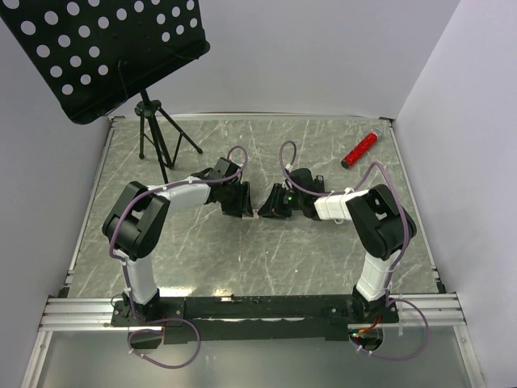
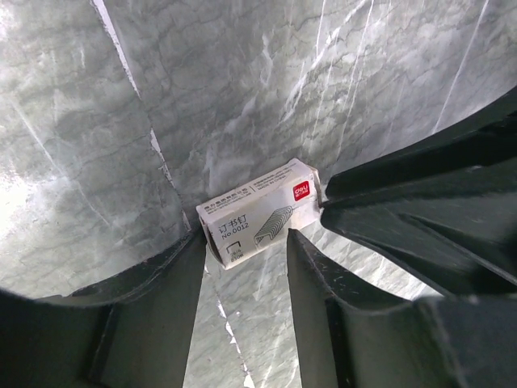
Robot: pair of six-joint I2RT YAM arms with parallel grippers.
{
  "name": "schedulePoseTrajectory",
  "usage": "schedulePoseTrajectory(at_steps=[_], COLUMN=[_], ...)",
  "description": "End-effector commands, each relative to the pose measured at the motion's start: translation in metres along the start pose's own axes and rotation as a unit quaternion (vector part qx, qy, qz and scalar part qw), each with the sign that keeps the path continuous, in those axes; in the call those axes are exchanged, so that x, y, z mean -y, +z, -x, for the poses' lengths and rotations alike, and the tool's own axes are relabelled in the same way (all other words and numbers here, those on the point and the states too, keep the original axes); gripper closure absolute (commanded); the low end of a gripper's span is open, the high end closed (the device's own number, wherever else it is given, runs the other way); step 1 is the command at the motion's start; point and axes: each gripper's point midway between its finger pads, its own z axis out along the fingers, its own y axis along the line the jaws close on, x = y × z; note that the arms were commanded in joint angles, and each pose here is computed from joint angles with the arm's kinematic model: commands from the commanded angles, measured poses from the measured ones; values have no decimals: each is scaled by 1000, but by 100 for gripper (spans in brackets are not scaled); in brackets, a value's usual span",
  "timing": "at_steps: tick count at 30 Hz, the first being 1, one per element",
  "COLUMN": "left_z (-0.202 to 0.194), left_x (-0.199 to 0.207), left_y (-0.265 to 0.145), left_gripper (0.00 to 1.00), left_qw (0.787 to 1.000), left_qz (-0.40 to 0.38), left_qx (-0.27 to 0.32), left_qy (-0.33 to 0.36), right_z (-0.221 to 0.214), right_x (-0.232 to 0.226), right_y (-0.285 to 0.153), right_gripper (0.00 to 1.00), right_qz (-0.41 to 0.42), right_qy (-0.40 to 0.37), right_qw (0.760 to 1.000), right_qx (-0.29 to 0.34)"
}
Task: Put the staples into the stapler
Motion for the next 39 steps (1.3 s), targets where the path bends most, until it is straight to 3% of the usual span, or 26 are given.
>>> schedulePoseTrajectory(at_steps=[1, 17, 39], left_z=[-15, -18, -19], left_x=[-4, -4, -10], left_y=[8, 10, 3], left_gripper=[50, 51, 51], left_qw=[1000, 999, 1000], left_qz=[5, 3, 14], left_qx=[-24, -29, -17], left_qy=[-16, -20, -18], right_z=[11, 12, 16], right_x=[-13, -5, -3], right_y=[5, 9, 4], right_gripper=[69, 88, 100], right_qz=[13, -15, -117], right_qy=[-32, -56, -144], right_qw=[999, 998, 983], right_qx=[6, 4, -7])
